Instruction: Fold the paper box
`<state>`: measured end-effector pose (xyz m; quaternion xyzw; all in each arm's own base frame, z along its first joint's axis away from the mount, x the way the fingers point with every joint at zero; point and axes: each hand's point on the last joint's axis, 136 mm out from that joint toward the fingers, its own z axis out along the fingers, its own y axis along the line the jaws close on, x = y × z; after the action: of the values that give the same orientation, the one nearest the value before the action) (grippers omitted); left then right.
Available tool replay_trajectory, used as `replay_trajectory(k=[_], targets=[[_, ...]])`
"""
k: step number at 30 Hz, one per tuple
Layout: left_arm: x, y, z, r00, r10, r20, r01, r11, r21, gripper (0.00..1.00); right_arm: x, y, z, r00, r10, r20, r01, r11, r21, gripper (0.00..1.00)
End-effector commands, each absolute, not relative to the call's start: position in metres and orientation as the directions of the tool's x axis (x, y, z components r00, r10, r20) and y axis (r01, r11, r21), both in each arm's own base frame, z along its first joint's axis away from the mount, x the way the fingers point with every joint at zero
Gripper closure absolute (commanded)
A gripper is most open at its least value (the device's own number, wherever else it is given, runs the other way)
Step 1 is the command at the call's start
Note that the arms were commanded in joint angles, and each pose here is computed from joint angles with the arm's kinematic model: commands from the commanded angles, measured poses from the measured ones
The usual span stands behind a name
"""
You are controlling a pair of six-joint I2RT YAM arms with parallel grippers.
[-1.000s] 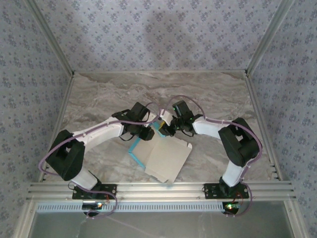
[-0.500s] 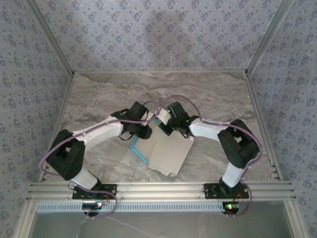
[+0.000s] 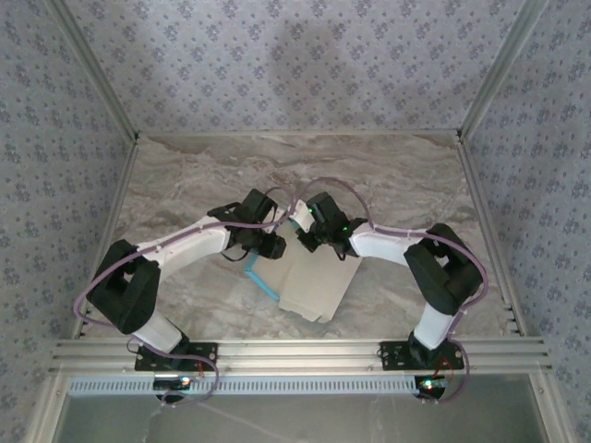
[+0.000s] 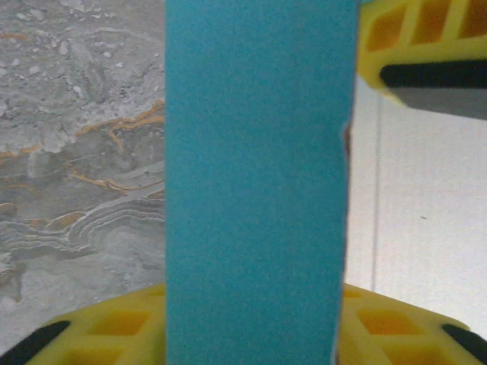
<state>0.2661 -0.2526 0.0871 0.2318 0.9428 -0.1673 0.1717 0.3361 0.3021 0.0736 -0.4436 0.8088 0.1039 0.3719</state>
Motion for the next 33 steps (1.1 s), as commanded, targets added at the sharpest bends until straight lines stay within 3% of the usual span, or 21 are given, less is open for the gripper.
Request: replay_trajectory(k=[1,7,10,14,17,25,33], targets=[[0.263,-0.299,0.165,-0.696,0.359,-0.621,0.663,0.654,-0.365,0.48,0.324,0.292,0.054,-0.341,-0.689,-0.64,-0.815,0.556,-0.164,0.98],[0.262,-0.287,0.236,-0.644,0.223,-0.732,0.689,0.586,-0.427,0.4,0.317,0.288,0.066,-0.316,-0.673,-0.669,-0.847,0.517,-0.12,1.0],[0.275,-0.271,0.248,-0.637,0.178,-0.75,0.654,0.641,-0.403,0.39,0.315,0.289,0.072,-0.297,-0.666,-0.684,-0.854,0.506,-0.122,1.0],[0.31,-0.233,0.218,-0.75,0.053,-0.659,0.447,0.775,-0.447,0.46,0.315,0.291,0.08,-0.29,-0.639,-0.712,-0.851,0.513,-0.114,1.0],[0.322,-0.225,0.195,-0.796,-0.025,-0.605,0.362,0.781,-0.509,0.49,0.314,0.294,0.084,-0.286,-0.616,-0.734,-0.85,0.516,-0.102,1.0],[0.319,-0.263,0.164,-0.84,0.045,-0.541,0.385,0.752,-0.535,0.54,0.314,0.304,0.087,-0.282,-0.6,-0.748,-0.853,0.514,-0.09,1.0],[0.322,-0.267,0.134,-0.859,0.076,-0.506,0.367,0.78,-0.507,0.54,0.315,0.312,0.095,-0.267,-0.582,-0.769,-0.857,0.507,-0.086,1.0]])
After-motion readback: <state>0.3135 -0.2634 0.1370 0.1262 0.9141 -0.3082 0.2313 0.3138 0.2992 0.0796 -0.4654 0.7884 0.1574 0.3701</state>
